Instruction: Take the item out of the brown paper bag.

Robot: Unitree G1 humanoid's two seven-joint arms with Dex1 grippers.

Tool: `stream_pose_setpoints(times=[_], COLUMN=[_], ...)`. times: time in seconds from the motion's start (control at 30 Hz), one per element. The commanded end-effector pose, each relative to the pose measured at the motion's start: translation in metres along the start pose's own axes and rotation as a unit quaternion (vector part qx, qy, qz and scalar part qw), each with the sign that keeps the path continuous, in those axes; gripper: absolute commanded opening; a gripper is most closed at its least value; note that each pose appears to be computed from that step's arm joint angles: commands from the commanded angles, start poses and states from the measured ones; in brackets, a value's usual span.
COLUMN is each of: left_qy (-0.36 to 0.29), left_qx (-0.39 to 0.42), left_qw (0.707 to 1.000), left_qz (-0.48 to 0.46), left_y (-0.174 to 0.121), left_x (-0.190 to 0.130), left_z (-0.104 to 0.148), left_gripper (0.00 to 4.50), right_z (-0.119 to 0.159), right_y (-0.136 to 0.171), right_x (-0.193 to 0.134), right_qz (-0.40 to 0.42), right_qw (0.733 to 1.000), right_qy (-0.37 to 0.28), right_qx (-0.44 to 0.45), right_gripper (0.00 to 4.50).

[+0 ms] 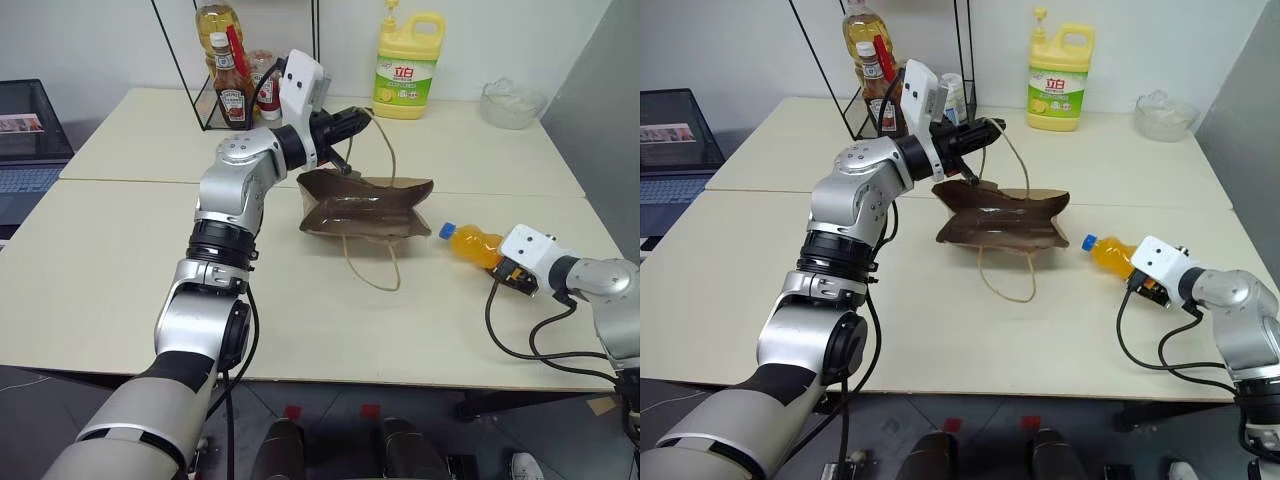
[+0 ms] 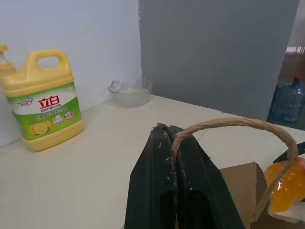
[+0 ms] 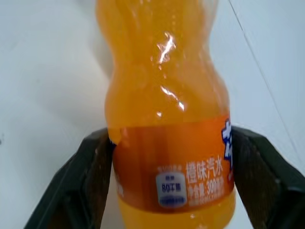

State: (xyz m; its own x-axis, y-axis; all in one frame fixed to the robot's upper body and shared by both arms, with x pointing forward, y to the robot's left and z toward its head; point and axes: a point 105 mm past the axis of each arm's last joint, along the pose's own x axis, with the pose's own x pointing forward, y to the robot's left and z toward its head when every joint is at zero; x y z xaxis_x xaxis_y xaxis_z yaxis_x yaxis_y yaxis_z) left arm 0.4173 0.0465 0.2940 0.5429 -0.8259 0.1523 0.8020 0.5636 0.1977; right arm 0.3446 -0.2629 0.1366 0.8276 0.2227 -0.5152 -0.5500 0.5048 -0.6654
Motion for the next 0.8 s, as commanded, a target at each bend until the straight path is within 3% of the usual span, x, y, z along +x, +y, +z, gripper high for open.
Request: stream_pose_setpoints(times=[0.03, 0.13, 0.4, 0.63, 0.8], left_qy=[-0.018, -0.018, -0.017, -0.013, -0.004], left_qx=[0.020, 0.021, 0.023, 0.027, 0.037], left_qw=[1.000, 1.000, 1.000, 0.999, 0.998], left_qz=[0.001, 0.002, 0.005, 0.012, 0.050], left_y=[-0.001, 0.000, 0.002, 0.010, 0.027], left_x=[0.000, 0.000, -0.001, -0.007, -0.012], left_z=[0.015, 0.015, 0.016, 0.019, 0.020], left_gripper=[0.00, 0.00, 0.00, 0.00, 1.17], right_z=[0.006, 0.004, 0.014, 0.058, 0.085], right_y=[-0.013, -0.011, -0.014, -0.026, -0.024], right_x=[-0.003, 0.000, -0.008, -0.031, -0.041], right_qz=[-0.006, 0.002, -0.003, -0.043, -0.062], right_qw=[1.000, 1.000, 1.000, 0.993, 0.981], right_qy=[-0.007, -0.006, -0.028, -0.112, -0.179], right_qx=[-0.002, 0.001, -0.007, 0.002, 0.054], right_gripper=[3.53, 4.46, 4.46, 4.46, 4.50])
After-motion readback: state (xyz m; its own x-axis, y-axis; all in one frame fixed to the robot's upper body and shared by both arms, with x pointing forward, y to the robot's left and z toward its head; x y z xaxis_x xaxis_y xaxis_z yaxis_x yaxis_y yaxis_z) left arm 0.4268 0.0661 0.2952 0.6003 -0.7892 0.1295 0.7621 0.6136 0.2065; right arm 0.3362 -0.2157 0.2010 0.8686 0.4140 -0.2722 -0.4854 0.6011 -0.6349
